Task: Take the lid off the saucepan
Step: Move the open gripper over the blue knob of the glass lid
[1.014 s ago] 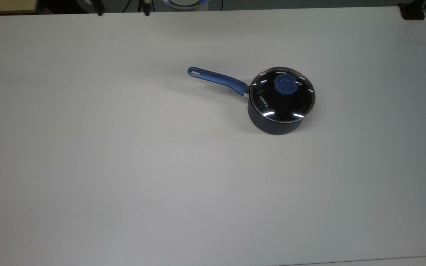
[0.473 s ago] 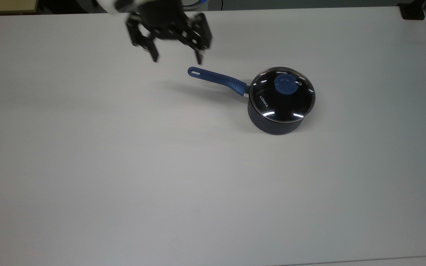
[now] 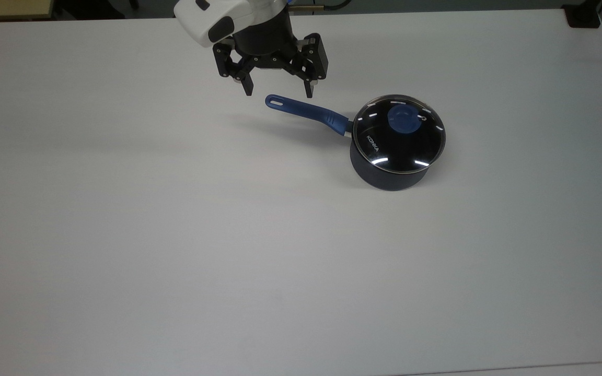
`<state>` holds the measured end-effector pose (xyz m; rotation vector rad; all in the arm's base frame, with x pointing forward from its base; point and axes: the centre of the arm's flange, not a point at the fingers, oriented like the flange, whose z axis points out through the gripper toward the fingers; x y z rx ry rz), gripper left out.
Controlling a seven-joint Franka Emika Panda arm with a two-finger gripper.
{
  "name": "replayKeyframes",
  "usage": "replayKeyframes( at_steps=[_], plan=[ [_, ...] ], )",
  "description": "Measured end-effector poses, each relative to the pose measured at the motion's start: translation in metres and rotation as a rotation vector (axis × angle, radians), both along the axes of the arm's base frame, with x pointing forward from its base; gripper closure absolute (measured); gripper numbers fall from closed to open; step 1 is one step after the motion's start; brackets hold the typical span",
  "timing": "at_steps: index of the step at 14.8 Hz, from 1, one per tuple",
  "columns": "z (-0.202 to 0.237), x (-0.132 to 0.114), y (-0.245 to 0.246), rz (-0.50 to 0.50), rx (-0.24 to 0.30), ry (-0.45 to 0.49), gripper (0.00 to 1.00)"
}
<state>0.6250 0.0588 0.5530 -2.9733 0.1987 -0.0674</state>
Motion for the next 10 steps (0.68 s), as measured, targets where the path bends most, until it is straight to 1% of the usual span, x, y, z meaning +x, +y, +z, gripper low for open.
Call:
replayKeyframes(
  at_steps=[10],
  plan=[
    [0.0,-0.001,-0.012,-0.011,-0.01,0.003,0.0]
  ],
)
